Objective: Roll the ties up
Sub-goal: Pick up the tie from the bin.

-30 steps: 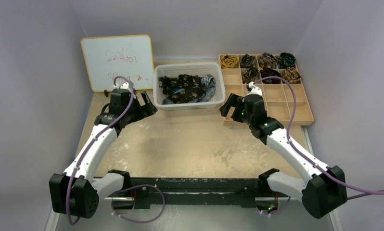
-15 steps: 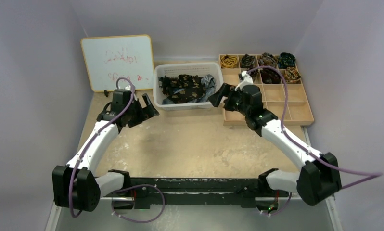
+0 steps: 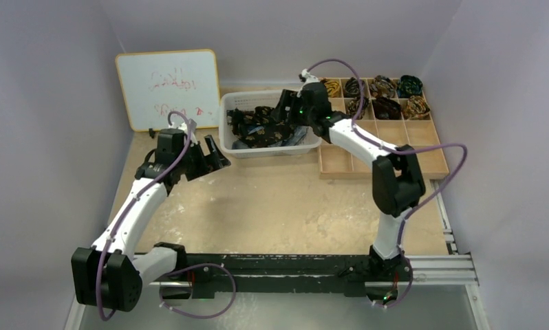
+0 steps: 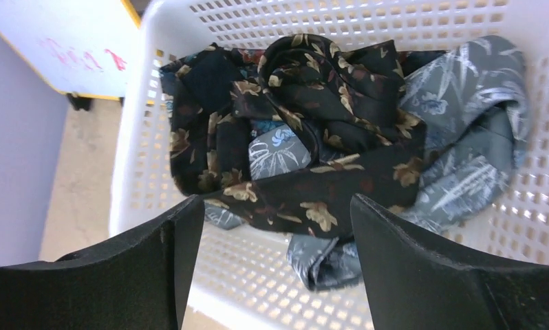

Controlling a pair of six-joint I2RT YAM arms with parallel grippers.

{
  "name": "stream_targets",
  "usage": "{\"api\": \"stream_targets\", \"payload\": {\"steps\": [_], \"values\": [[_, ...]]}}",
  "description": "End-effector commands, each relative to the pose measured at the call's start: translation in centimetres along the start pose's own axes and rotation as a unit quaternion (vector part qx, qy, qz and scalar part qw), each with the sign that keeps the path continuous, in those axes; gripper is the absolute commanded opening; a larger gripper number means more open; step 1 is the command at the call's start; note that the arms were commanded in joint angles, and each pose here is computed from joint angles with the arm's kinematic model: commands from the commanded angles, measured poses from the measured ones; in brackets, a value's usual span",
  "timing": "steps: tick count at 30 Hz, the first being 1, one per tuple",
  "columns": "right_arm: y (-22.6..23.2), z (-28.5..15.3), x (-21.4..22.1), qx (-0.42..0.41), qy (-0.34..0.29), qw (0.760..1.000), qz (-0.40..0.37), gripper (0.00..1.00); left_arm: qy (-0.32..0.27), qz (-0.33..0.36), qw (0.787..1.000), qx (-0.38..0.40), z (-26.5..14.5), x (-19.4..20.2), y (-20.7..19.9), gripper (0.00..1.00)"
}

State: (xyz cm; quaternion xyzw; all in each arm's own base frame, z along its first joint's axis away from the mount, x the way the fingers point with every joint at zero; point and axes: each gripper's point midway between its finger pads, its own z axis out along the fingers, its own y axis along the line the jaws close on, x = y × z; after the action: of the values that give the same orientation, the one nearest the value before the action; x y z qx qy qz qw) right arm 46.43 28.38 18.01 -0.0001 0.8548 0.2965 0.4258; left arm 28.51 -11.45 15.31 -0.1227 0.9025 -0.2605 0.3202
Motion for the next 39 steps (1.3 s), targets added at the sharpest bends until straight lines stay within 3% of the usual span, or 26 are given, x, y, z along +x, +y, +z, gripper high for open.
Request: {"api": "stream_targets", "payload": {"steps": [1, 8, 11, 16, 21, 29, 39], "values": [[1.0, 2.4, 1.4, 0.02, 0.024, 0.999, -0.032, 0.8, -0.032, 0.015, 0.999, 0.023, -0.6, -1.0, -0.8, 0.87], [0.0, 4.4, 2.6, 0.063, 0.025, 0.992, -0.109, 0.86, -0.048, 0.024, 0.999, 0.008, -0.9, -1.1, 0.0, 0.9], [-1.3, 5.3, 3.0, 0.107, 0.045, 0.99, -0.085, 0.87, -0.048, 0.026, 0.998, 0.006, -0.8, -1.1, 0.1, 0.9], [-1.6, 6.9, 6.0, 0.113, 0.071, 0.991, -0.013, 0.9, -0.045, 0.027, 0.999, 0.007, -0.7, -1.3, 0.0, 0.9], [-2.4, 7.9, 6.8, 0.134, 0.07, 0.988, 0.018, 0.7, -0.042, 0.031, 0.999, 0.0, -0.8, -1.3, 0.2, 0.9], [-0.9, 6.2, 3.3, 0.135, 0.031, 0.99, 0.022, 0.18, -0.035, 0.033, 0.999, -0.006, -0.5, -1.2, 0.3, 0.9], [4.1, 2.5, -0.2, 0.048, 0.019, 0.999, 0.008, 0.15, -0.035, 0.031, 0.999, 0.007, -0.7, -1.4, -0.3, 0.9]]}}
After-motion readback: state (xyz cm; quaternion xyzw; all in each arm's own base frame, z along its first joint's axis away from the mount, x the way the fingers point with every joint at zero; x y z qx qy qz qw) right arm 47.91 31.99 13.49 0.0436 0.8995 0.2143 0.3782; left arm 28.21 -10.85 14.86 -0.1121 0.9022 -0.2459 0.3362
